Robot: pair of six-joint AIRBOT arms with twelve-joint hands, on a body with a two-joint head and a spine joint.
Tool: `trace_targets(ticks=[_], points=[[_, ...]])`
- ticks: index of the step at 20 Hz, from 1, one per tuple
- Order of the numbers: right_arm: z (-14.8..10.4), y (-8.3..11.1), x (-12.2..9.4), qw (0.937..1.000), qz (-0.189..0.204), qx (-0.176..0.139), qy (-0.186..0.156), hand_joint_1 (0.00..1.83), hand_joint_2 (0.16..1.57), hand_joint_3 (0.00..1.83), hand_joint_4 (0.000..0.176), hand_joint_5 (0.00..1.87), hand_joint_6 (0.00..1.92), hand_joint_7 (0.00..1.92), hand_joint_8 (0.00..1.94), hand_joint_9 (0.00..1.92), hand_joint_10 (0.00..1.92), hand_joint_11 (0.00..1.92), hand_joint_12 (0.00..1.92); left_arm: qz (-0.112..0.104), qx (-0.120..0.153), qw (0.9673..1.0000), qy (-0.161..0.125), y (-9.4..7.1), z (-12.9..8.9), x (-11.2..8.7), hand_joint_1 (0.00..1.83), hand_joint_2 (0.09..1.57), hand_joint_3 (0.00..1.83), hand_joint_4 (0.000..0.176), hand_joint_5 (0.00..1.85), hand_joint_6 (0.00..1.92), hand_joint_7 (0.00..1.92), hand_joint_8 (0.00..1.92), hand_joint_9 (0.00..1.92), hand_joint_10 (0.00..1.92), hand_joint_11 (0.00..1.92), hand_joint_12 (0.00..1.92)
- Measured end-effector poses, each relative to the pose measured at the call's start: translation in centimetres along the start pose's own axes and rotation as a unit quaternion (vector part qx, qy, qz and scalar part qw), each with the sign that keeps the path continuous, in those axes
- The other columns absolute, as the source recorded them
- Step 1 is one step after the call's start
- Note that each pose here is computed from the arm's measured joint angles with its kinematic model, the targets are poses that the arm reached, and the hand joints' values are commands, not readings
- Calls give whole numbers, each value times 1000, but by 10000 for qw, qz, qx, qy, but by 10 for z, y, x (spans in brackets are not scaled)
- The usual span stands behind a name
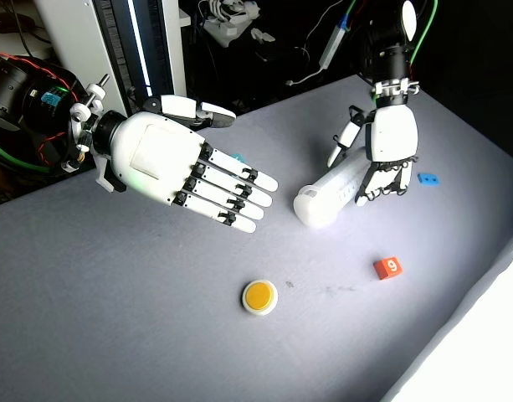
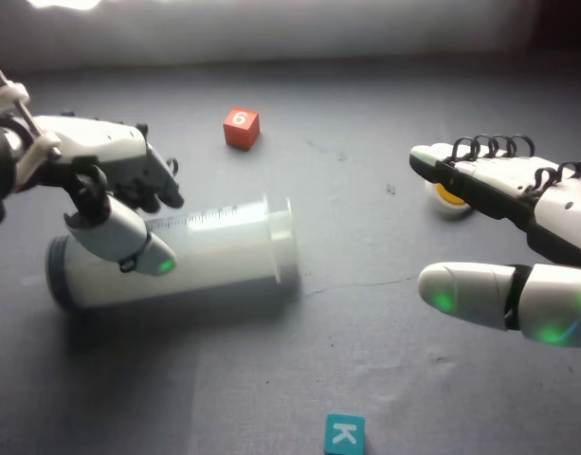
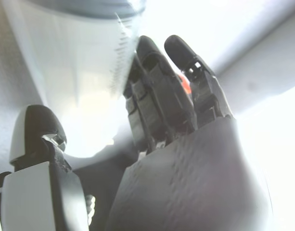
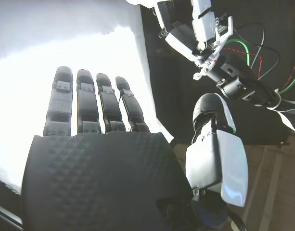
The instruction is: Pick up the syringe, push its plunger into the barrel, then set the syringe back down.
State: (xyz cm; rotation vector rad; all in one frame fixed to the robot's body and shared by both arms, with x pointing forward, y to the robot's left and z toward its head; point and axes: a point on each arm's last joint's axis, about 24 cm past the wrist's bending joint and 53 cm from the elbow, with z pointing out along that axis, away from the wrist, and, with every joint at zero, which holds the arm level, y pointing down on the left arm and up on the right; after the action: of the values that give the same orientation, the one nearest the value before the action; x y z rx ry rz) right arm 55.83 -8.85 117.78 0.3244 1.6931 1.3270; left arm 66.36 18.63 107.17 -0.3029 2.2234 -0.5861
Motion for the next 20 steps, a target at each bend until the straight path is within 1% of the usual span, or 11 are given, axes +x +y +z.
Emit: trace_targets(ticks=[5,10,11,12,13,14,15,16,18,19,20], points=[[0,1,1,10000,-31,-31,20,0,1117,0,0,20,4,10,2,0,0,0,0,-40,607,9976,-338,-24,-25,-37,751,1049,2,0,563,0,688,0,657,34,121,1126],[0,3,2,10000,-51,-55,39,0,1132,6,0,5,1,0,0,0,0,0,0,737,1735,9811,-441,-57,-51,-58,531,1093,7,0,583,9,708,11,681,36,83,1217],[0,3,2,10000,-59,-64,44,0,1175,4,0,139,9,128,10,122,15,108,69,858,1977,9756,-414,-65,-58,-58,467,1080,8,0,671,374,746,499,569,938,304,1575],[0,3,3,9999,-63,-69,49,23,1195,0,0,536,1,549,146,477,242,159,794,1018,2264,9681,-349,-74,-66,-55,295,1097,5,0,708,1570,758,1637,673,1724,675,1852],[0,4,3,9999,-73,-82,56,17,1192,2,0,697,380,646,745,493,932,179,1395,1242,2634,9564,-217,-87,-77,-46,205,1108,4,0,898,1851,920,1864,864,1882,968,1907],[0,5,3,9999,-84,-98,52,91,1181,2,0,645,1478,602,1694,591,1723,500,1816,1467,2993,9428,-81,-97,-90,-37,142,1113,2,0,1084,1907,1095,1910,1083,1913,1240,1918],[0,5,2,9999,-83,-100,49,91,1181,2,0,645,1478,602,1694,591,1723,500,1816,1579,3193,9344,-5,-103,-97,-31,142,1113,2,0,1084,1907,1095,1910,1083,1913,1240,1918],[0,5,3,9999,-85,-99,50,140,1162,0,0,775,1903,829,1931,877,1913,1095,1917,1689,3497,9214,116,-110,-110,-24,224,1101,0,0,1598,1920,1611,1921,1648,1921,1676,1921],[0,6,3,9999,-101,-120,57,17,1221,12,0,1195,1920,1311,1941,1375,1921,1638,1921,1815,3906,9022,243,-117,-133,-17,508,1242,21,0,1679,1921,1781,1921,1850,1921,1859,1921],[0,6,3,9999,-100,-126,49,17,1221,12,0,1195,1920,1311,1941,1375,1921,1638,1921,1842,3973,8986,267,-117,-138,-17,508,1242,21,0,1679,1921,1781,1921,1850,1921,1859,1921],[0,6,3,9999,-99,-125,48,207,1353,0,42,1446,1921,1521,1941,1593,1921,1823,1921,1992,4086,8903,258,-117,-147,-18,1000,1354,12,0,1736,1921,1848,1921,1883,1921,1919,1921]])
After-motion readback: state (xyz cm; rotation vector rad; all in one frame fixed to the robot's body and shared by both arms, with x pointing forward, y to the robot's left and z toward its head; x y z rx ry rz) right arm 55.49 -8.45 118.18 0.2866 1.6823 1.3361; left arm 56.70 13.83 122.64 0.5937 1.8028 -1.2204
